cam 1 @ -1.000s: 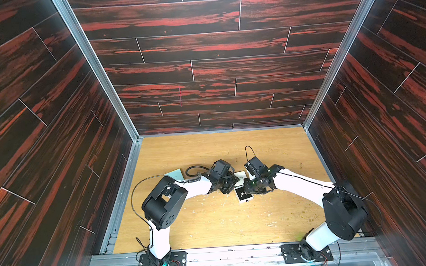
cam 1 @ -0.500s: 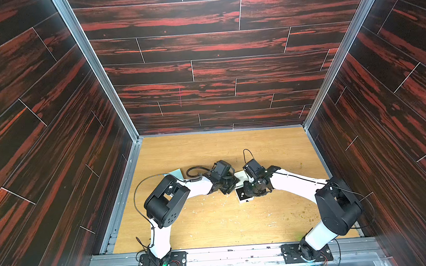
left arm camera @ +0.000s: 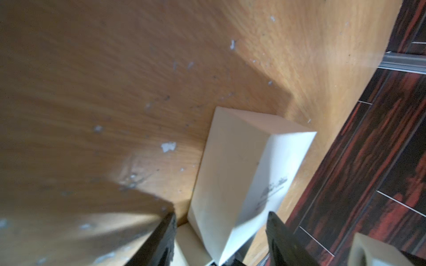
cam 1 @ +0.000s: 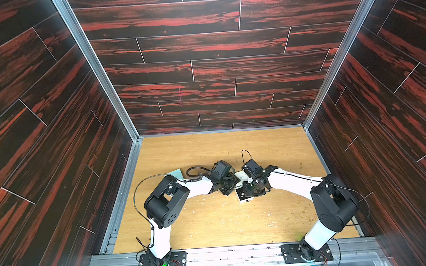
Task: Take out the earrings from the drawer-style jewelry box
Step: Pick up the earring from the drawer.
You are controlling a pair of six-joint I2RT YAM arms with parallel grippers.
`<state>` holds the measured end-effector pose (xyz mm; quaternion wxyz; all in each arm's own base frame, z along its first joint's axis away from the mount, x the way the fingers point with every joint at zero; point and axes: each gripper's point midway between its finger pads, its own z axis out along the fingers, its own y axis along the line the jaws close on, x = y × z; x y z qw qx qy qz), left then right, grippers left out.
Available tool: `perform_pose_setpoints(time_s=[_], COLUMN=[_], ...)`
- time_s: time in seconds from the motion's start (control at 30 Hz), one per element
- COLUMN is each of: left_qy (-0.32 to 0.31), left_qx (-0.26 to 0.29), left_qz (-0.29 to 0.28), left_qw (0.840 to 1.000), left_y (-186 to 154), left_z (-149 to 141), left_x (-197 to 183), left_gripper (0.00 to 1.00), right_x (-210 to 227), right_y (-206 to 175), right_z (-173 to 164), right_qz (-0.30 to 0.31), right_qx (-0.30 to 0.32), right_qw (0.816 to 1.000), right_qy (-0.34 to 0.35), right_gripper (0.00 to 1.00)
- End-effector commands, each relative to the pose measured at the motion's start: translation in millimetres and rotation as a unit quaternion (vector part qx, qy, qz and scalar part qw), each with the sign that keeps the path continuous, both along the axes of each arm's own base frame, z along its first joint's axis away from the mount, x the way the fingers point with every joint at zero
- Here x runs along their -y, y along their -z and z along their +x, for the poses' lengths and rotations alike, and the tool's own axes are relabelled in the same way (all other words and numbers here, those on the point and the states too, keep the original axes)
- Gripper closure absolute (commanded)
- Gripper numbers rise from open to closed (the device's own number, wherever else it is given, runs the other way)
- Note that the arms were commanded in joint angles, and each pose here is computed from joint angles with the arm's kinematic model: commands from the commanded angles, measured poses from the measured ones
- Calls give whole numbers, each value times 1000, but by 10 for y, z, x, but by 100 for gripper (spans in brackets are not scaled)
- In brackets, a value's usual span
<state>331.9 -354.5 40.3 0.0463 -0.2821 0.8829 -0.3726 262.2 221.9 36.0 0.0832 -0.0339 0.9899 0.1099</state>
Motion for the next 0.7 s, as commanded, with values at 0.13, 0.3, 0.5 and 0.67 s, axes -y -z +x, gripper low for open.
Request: perform_pose_setpoints(time_s=[0.13,0.3,0.5,0.67], left_qy=[14,35,60,68], left_qx=[18,5,-7,-18], left_qz=[-24,2,6,48], left_qw=[999,999,998,996], left_y=[-355,-307,-281,-211], left_z=[-106,-271,-373,-436], left_x=[5,-110,-75,-179], left_gripper=[45,54,59,58], right_x=[-44,-49,-65,-58], right_y=[-175,-222,-234,-189], right_z=[52,45,51,30], right_qz=[9,14,17,15], right_qx=[17,17,16,8], right_qw=[1000,1000,1000,1000], right_qy=[-2,0,1,3], right_gripper=[90,90,91,91])
